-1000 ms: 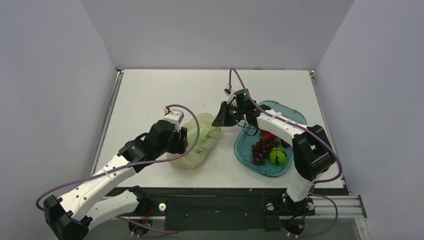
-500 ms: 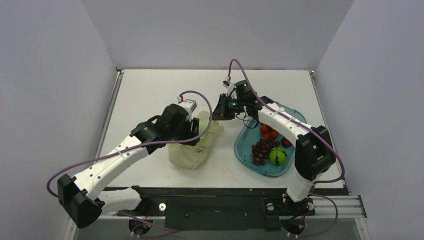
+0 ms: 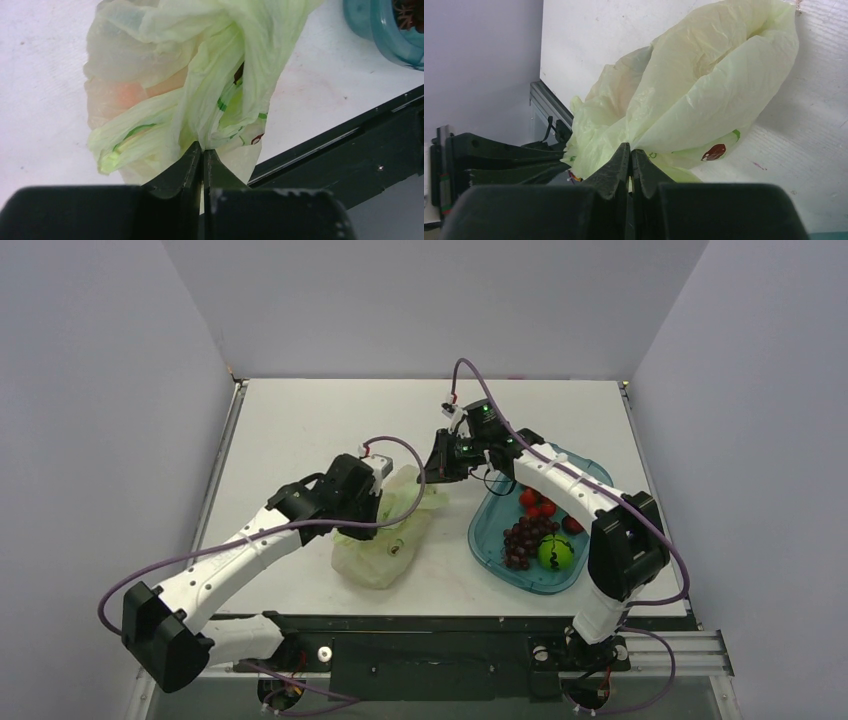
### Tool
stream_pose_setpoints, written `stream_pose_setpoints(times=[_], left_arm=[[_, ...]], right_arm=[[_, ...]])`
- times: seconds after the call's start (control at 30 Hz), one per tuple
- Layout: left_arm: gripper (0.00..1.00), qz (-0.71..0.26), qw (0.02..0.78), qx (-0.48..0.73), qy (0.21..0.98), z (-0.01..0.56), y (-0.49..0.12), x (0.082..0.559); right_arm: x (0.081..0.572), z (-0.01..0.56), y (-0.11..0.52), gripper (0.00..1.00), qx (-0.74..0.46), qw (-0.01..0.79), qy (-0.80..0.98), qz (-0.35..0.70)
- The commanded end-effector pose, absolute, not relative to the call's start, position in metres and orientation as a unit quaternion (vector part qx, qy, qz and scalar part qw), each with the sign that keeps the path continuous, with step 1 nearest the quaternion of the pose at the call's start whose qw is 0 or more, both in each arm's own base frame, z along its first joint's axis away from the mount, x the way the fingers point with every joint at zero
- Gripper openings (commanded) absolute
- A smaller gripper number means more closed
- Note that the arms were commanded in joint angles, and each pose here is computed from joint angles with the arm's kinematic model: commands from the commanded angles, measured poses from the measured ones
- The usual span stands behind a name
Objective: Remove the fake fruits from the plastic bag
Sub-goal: Untie the plastic bag at the center of the board.
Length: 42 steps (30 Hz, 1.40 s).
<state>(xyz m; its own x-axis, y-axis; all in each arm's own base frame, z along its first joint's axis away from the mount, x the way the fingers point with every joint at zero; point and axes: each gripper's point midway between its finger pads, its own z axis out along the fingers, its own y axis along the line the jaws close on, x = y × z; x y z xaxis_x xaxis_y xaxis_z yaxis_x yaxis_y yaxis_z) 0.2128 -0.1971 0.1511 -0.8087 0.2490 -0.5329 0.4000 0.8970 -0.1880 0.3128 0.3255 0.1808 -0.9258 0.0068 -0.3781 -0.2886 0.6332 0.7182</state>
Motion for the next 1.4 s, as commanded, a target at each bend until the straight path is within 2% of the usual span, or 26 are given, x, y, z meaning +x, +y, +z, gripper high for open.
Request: stream_pose_setpoints(times=[0.0,0.17,0.4,0.43,0.47,0.5,0.57,0.7,0.9,1.1,1.23,1.37], left_arm=[[0.0,-0.096,0.299,0.153,0.937,0.172,-0.16,0.208],[0.0,-0.085,0.356,0.105,0.925,0.201,-0.133,0.2],[0.02,-0.099,0.36,0.109,0.921,0.209,-0.135,0.199],[0.15,-0.111,0.358,0.115,0.92,0.21,-0.14,0.197],[0.21,-0.12,0.362,0.119,0.917,0.214,-0.144,0.198],[0.3,-0.135,0.363,0.123,0.914,0.219,-0.148,0.197],[0.4,-0.153,0.37,0.126,0.908,0.23,-0.155,0.199],[0.48,-0.169,0.386,0.135,0.897,0.255,-0.161,0.207],[0.52,-0.204,0.413,0.127,0.878,0.298,-0.169,0.237],[0.53,-0.244,0.405,0.162,0.866,0.298,-0.204,0.267],[0.53,-0.291,0.357,0.204,0.864,0.281,-0.237,0.271],[0.51,-0.311,0.319,0.219,0.868,0.258,-0.258,0.263]], right_arm=[[0.334,0.193,0.32,0.0,-0.068,0.21,0.883,0.414],[0.363,0.182,0.296,0.0,-0.018,0.23,0.897,0.377],[0.38,0.188,0.298,0.0,-0.023,0.221,0.894,0.389],[0.38,0.19,0.299,0.0,-0.032,0.224,0.893,0.39],[0.379,0.194,0.3,0.0,-0.037,0.223,0.892,0.391],[0.378,0.195,0.3,0.0,-0.042,0.224,0.892,0.39],[0.374,0.197,0.298,0.0,-0.048,0.221,0.894,0.387],[0.363,0.2,0.293,0.05,-0.065,0.218,0.897,0.379],[0.353,0.21,0.289,0.28,-0.086,0.225,0.898,0.368],[0.343,0.227,0.284,0.59,-0.1,0.243,0.895,0.361],[0.329,0.233,0.281,0.69,-0.119,0.249,0.894,0.353],[0.313,0.237,0.283,0.73,-0.134,0.247,0.89,0.359]])
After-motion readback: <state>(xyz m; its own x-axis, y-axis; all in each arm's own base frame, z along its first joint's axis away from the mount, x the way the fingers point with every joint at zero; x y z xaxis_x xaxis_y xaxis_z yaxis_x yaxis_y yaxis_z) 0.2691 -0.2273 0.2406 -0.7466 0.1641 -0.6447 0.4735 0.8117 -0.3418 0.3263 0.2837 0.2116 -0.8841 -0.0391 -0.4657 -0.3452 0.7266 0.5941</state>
